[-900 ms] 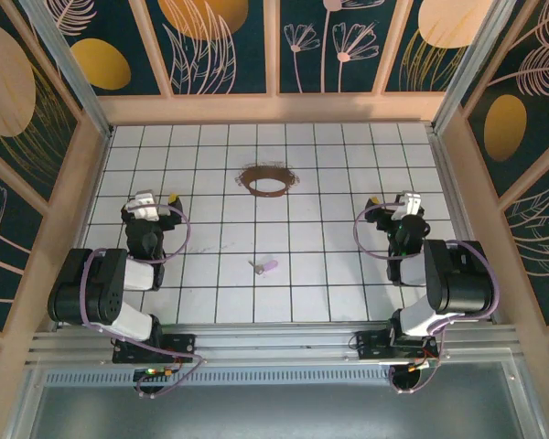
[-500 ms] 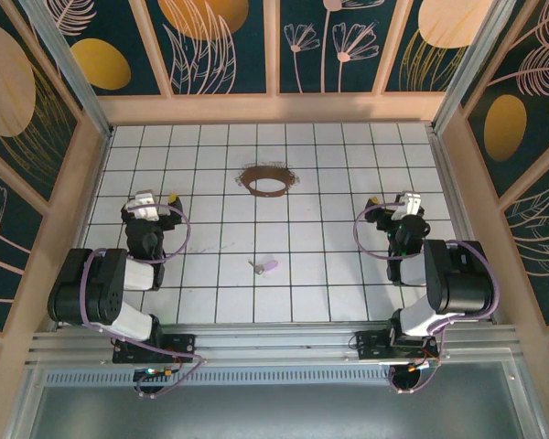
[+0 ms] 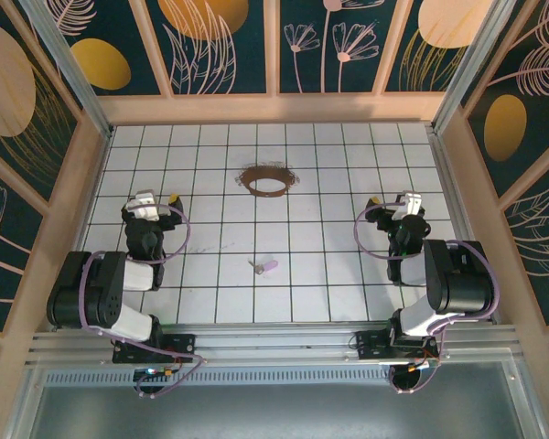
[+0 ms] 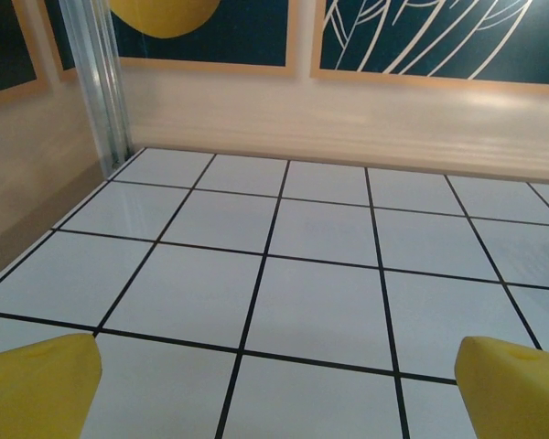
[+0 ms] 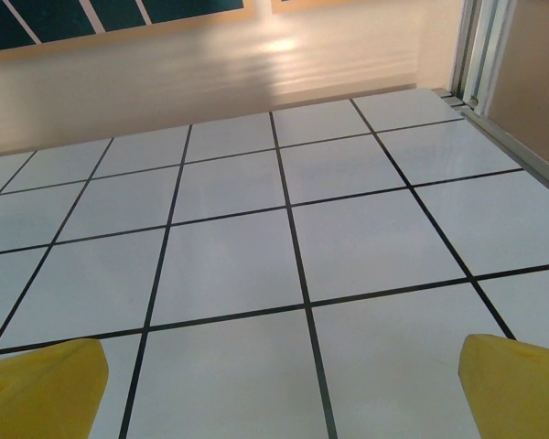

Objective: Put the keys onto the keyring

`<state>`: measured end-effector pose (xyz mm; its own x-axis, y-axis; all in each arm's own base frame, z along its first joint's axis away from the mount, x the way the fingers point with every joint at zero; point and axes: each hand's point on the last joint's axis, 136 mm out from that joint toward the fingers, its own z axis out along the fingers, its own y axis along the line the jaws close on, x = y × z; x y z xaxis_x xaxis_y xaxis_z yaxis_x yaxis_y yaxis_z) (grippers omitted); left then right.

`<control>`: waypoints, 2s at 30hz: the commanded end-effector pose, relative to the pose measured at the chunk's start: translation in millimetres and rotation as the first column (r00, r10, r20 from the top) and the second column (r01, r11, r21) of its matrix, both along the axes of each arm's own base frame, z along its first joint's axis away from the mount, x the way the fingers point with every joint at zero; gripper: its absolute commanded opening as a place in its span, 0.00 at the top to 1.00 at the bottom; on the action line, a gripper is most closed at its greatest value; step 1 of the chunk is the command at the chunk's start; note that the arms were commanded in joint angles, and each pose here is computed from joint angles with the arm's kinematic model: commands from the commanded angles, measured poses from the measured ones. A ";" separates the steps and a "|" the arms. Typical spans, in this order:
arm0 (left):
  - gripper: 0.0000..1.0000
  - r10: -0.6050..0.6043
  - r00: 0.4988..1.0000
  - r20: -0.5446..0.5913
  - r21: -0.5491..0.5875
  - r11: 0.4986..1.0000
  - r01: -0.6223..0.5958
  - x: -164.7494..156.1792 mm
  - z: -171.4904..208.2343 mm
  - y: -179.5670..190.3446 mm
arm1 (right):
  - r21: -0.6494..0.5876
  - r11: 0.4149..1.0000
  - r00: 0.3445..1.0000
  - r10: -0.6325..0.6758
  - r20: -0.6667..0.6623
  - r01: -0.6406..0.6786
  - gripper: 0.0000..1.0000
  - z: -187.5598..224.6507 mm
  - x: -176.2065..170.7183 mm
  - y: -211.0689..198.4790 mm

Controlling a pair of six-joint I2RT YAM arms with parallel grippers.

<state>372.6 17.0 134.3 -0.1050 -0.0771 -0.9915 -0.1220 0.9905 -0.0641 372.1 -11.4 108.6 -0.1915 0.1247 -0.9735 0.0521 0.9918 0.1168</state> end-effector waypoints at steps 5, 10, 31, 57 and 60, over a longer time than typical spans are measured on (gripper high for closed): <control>0.01 0.017 0.999 -0.039 -0.013 1.000 -0.017 14.9 18.1 3.8 | 0.006 1.000 1.000 -0.013 0.012 0.012 0.01 45.9 16.1 -1.6; 0.01 0.030 0.993 -0.115 -0.072 0.997 -0.039 30.9 27.7 4.7 | 0.300 0.929 0.976 -0.215 -0.043 0.218 0.01 72.3 21.8 -29.1; 0.01 -0.315 0.946 -0.070 -0.501 0.832 0.240 34.5 69.3 -111.2 | 0.408 0.892 0.826 0.374 -0.421 -0.196 0.38 24.1 101.6 196.3; 0.01 -0.392 0.907 -0.153 -0.498 0.824 0.272 46.6 45.3 -151.3 | 0.381 0.916 0.715 0.352 -0.604 -0.130 0.54 -62.0 122.5 266.3; 0.01 -0.395 0.905 -0.156 -0.500 0.822 0.272 47.5 44.4 -152.5 | 0.384 0.912 0.709 0.366 -0.603 -0.144 0.54 -63.0 121.4 271.4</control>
<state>415.6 -127.9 171.4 -0.4372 -0.4213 -0.7945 0.1198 0.8483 -0.5158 490.4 249.0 42.3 -0.8250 0.2297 -0.5164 -0.0138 0.9052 0.4247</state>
